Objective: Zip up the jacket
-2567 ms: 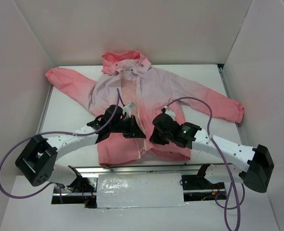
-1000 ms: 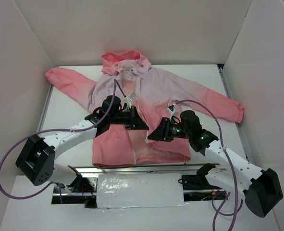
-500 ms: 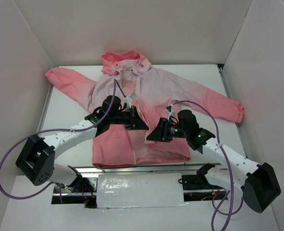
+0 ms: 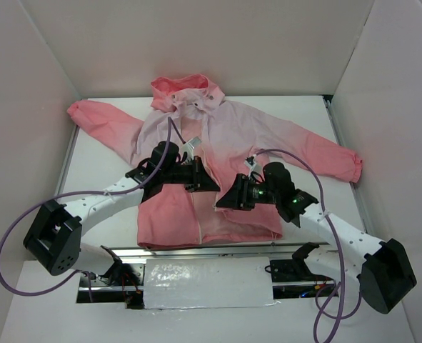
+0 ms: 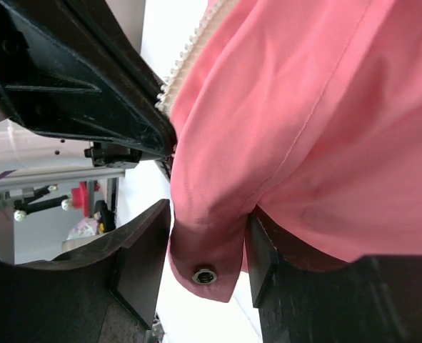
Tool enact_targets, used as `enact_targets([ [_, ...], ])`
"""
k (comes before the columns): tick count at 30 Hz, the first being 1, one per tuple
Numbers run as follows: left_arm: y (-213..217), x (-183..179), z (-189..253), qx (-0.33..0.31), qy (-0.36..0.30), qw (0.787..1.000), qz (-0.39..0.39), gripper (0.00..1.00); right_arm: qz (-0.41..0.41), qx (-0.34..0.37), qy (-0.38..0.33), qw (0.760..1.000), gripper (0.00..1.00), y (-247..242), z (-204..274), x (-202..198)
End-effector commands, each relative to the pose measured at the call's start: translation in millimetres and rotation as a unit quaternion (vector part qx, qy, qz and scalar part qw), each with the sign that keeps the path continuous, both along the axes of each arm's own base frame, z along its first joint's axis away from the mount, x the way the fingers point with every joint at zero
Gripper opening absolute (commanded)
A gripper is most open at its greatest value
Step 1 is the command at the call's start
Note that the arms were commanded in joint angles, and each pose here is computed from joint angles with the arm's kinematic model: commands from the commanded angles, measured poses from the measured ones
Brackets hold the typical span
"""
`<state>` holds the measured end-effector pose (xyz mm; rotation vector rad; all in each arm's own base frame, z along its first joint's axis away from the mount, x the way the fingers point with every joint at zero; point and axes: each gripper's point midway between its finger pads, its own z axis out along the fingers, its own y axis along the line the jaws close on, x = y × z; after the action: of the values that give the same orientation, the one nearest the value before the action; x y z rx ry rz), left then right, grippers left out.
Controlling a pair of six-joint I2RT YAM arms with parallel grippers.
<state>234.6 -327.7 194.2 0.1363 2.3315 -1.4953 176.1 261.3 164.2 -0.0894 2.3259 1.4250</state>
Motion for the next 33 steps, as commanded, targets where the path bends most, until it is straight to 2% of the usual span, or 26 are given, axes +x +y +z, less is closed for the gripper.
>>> enact_targets([
  [1, -4.3, 15.4, 25.7, -0.019, -0.038, 0.999, 0.010, 0.00, 0.018, 0.033, -0.020, 0.999, 0.53, 9.9, 19.6, -0.2],
  [4, -0.9, 18.4, 17.6, -0.003, -0.029, 0.999, 0.021, 0.00, 0.015, 0.030, -0.015, 0.999, 0.49, 11.5, 18.4, 0.8],
  [7, 0.4, 19.3, 16.1, -0.007, -0.024, 0.999, 0.023, 0.00, 0.014, 0.025, -0.011, 1.000, 0.41, 12.0, 13.7, 0.8],
  [8, 0.6, 20.0, 16.7, -0.007, -0.026, 0.999, 0.025, 0.00, 0.014, 0.024, -0.007, 1.000, 0.34, 12.1, 11.0, 0.9],
  [12, 1.9, 21.7, 17.7, -0.007, -0.025, 0.999, 0.028, 0.00, 0.014, 0.010, -0.003, 1.000, 0.29, 14.3, 5.3, 1.7],
  [13, 2.4, 22.4, 18.4, -0.008, -0.025, 0.999, 0.028, 0.00, 0.015, 0.001, 0.005, 1.000, 0.23, 13.7, 1.1, 1.0],
  [14, 2.6, 22.7, 18.5, -0.010, -0.024, 0.999, 0.029, 0.00, 0.014, -0.002, 0.008, 1.000, 0.04, 13.7, -0.8, 0.8],
  [15, 1.8, 21.7, 19.2, -0.013, -0.024, 0.999, 0.025, 0.00, 0.011, -0.003, 0.007, 1.000, 0.00, 13.5, -0.8, 1.9],
  [17, 1.6, 21.1, 19.5, -0.015, -0.025, 0.999, 0.022, 0.00, 0.011, 0.004, 0.002, 1.000, 0.00, 13.2, 1.8, 1.3],
  [19, 1.2, 18.7, 18.4, -0.015, -0.024, 0.999, 0.014, 0.14, 0.009, 0.023, -0.012, 1.000, 0.00, 12.9, 9.7, 0.5],
  [20, 1.9, 16.6, 14.9, -0.015, -0.021, 1.000, 0.013, 0.30, 0.010, 0.034, -0.025, 0.999, 0.00, 14.4, 15.7, 1.4],
  [21, 0.5, 14.3, 17.4, -0.025, -0.025, 0.999, 0.005, 0.36, 0.009, 0.037, -0.028, 0.999, 0.00, 13.9, 16.7, 1.4],
  [23, 0.9, 8.4, 12.1, -0.032, -0.016, 0.999, -0.002, 0.43, 0.007, 0.041, -0.034, 0.999, 0.00, 12.7, 18.9, 2.5],
  [25, 0.3, 4.5, 11.7, -0.041, -0.017, 0.999, -0.011, 0.36, 0.005, 0.044, -0.036, 0.998, 0.00, 11.6, 19.9, 2.1],
  [28, 2.0, -3.1, 4.2, -0.045, -0.012, 0.999, -0.022, 0.41, -0.002, 0.059, -0.048, 0.997, 0.00, 9.5, 26.5, 4.6],
  [33, 2.1, -7.7, 4.3, -0.055, -0.013, 0.998, -0.031, 0.27, -0.001, 0.064, -0.053, 0.997, 0.00, 8.3, 32.0, 5.9],
])
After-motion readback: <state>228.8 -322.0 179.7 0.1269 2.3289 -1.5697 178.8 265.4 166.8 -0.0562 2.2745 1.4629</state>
